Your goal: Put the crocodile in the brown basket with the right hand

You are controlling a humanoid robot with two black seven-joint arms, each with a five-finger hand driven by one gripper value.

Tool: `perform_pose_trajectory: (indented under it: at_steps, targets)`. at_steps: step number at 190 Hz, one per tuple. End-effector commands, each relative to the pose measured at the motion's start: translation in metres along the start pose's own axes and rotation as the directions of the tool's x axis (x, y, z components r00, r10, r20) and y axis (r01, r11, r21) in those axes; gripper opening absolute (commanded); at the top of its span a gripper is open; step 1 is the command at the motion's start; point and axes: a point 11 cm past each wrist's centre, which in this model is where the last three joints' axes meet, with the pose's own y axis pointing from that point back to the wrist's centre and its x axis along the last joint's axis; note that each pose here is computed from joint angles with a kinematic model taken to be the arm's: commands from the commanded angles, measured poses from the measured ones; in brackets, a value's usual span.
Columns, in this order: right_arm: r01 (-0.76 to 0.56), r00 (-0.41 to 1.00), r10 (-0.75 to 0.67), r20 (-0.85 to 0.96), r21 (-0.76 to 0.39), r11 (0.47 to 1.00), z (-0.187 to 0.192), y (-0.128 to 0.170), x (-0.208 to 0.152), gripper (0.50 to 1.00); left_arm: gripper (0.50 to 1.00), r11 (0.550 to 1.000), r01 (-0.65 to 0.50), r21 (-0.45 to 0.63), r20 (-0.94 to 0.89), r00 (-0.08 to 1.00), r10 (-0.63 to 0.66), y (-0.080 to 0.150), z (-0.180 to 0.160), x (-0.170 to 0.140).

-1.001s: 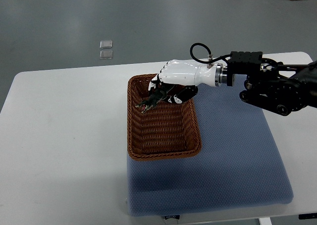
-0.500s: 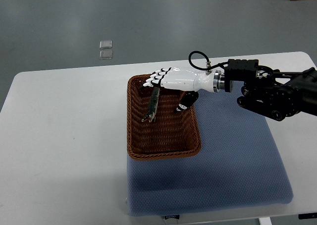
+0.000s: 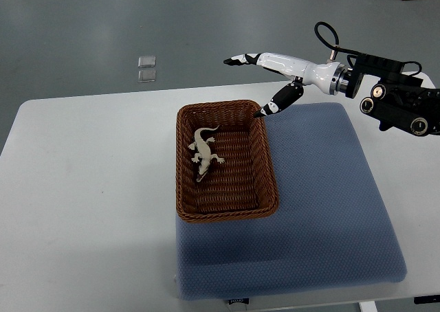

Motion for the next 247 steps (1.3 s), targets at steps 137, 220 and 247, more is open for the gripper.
perform_pose_trajectory:
  at_steps: [137,220,247]
  targets:
    - [-0.061,0.311,0.442,0.841,-0.446,0.893,0.109,0.065,0.003,0.93,1.0,1.0,0.0,0.0,0.0,1.0,0.0,0.0,0.0,0.0]
    - [-0.12,0.078,0.476,0.876,-0.466,0.877,0.118,0.072,-0.004,0.932,1.0,1.0,0.0,0.0,0.0,1.0,0.0,0.0,0.0,0.0]
    - [-0.118,0.076,0.466,0.881,-0.456,0.882,0.117,0.071,-0.005,0.932,1.0,1.0,0.0,0.0,0.0,1.0,0.0,0.0,0.0,0.0]
